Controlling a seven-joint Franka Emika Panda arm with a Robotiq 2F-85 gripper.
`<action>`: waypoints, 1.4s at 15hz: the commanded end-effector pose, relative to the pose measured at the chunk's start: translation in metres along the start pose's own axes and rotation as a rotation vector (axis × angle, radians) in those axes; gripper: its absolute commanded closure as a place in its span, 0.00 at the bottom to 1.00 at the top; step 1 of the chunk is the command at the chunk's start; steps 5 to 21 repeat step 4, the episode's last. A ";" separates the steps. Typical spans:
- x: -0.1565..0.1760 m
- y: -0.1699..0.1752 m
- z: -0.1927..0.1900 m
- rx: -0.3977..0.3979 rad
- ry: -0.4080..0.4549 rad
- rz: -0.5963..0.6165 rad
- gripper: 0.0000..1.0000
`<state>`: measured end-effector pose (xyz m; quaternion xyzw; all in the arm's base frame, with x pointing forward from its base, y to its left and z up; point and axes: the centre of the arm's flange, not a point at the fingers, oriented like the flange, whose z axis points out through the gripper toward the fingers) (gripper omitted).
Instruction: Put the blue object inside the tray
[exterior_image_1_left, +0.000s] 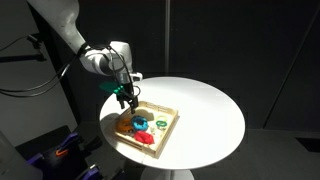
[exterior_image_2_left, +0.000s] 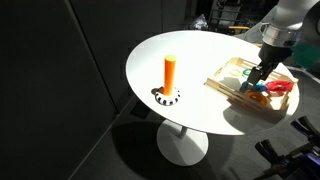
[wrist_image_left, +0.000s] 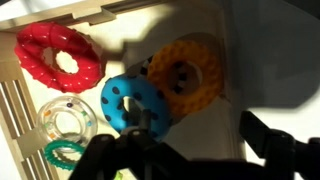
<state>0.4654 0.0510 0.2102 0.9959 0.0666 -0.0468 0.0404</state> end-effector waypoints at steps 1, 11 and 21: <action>0.004 -0.012 -0.020 0.075 -0.009 -0.043 0.00; 0.003 -0.021 -0.009 0.072 0.003 -0.041 0.00; 0.003 -0.021 -0.009 0.072 0.003 -0.041 0.00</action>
